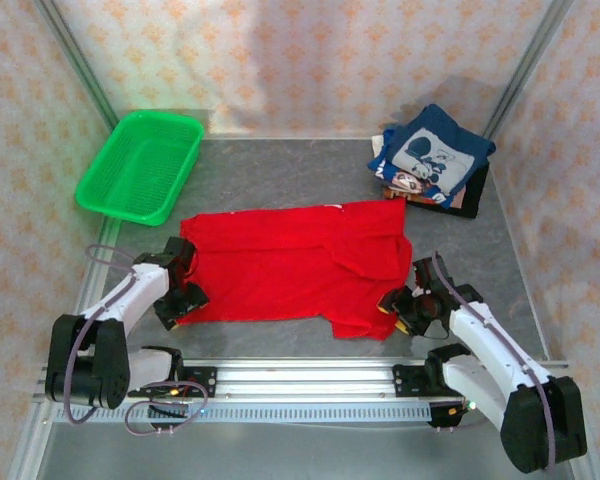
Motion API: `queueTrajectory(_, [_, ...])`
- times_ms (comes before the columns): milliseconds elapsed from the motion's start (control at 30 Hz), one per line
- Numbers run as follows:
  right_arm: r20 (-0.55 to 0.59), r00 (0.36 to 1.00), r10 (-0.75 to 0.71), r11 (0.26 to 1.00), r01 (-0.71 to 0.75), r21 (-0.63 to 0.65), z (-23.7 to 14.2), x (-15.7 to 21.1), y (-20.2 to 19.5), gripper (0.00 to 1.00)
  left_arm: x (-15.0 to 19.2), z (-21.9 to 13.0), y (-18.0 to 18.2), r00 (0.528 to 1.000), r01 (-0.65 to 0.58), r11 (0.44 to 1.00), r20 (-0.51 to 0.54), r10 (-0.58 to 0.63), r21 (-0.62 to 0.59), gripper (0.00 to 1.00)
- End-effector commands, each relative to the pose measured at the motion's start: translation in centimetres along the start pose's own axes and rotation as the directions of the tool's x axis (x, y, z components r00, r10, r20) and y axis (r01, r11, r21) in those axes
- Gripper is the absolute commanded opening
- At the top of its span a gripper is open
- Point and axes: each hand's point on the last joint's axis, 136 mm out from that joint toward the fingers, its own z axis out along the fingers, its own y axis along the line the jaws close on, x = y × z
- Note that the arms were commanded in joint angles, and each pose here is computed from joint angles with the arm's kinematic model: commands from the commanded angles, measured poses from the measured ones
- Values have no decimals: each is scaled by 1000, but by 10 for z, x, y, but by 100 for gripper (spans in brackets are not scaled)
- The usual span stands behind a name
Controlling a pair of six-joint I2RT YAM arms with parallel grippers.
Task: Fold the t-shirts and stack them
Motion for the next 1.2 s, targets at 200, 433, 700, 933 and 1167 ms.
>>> queueTrajectory(200, [96,995,-12,1000,12,2,0,-21,7,17,-21,17,-12,997,3,1000,71,-3,0,31])
queueTrajectory(433, [114,993,-37,999,39,-14,-25,-27,30,2,-28,-5,-21,994,-22,998,111,16,53,6])
queueTrajectory(700, [54,994,-93,996,94,-1,-47,-31,62,0,-34,-13,-25,991,-52,997,125,45,49,6])
queueTrajectory(933, [4,990,-141,989,141,-44,-48,-53,114,1,-43,-20,-32,988,-69,996,140,61,54,5])
queueTrajectory(1167, [-61,981,-185,979,179,-99,-36,-75,163,3,-49,-24,-35,985,-94,995,149,87,37,6])
